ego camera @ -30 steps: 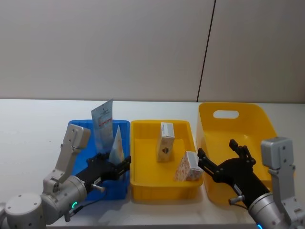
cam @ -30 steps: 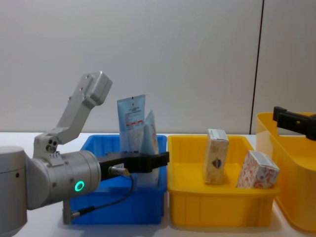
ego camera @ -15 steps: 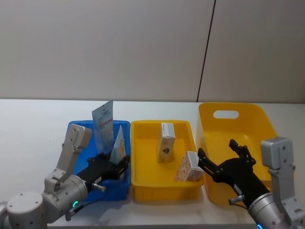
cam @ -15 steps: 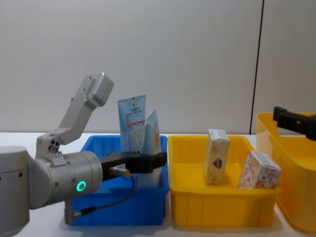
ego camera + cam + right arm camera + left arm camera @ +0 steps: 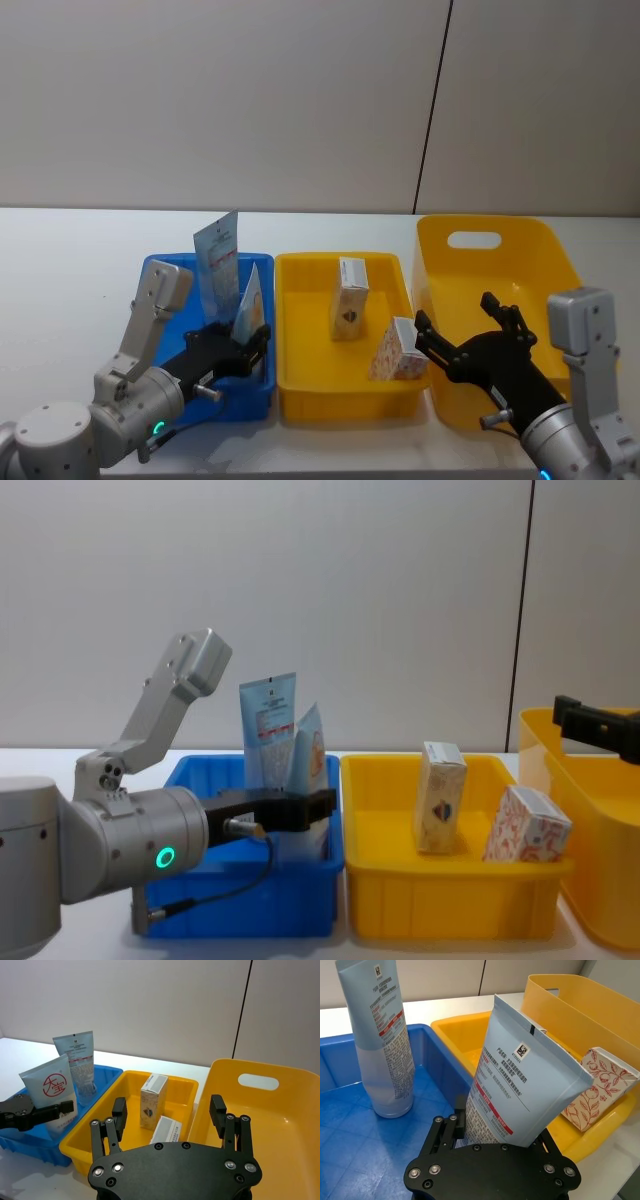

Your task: Bimanual collaborative sorting of washing and personal care products

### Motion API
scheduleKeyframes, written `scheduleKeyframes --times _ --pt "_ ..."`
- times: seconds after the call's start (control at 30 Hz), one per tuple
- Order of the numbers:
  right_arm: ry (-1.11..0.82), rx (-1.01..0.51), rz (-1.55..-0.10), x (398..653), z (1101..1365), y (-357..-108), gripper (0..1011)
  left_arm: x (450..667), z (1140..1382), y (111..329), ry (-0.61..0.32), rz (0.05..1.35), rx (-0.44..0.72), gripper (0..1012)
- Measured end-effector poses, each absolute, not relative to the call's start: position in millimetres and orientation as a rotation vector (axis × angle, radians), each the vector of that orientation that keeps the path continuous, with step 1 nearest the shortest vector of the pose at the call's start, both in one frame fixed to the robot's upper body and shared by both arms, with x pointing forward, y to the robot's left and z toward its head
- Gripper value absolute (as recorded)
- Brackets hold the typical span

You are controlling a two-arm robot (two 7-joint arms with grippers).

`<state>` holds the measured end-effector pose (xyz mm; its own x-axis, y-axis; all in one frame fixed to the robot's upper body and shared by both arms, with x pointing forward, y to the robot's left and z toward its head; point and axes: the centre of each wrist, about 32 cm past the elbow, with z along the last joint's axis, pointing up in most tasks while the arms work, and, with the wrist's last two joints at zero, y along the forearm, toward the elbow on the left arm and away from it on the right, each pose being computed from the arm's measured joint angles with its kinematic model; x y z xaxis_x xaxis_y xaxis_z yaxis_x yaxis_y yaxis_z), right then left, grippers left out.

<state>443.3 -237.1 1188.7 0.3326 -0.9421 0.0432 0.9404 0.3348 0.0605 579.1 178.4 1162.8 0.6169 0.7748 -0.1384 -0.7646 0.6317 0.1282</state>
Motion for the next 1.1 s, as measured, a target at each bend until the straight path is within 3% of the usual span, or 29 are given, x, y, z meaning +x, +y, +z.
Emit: scheduleKeyframes --times 0.67,1.1 --pt "-0.075 0.026 -1.229 443.3 1188.7 -237.1 1003 579.6 1163.0 178.9 0.187 0.881 0.058 345" --pt "-0.075 0.026 -1.230 443.3 1188.8 -237.1 1003 584.4 1177.8 186.8 0.150 0.869 0.037 325"
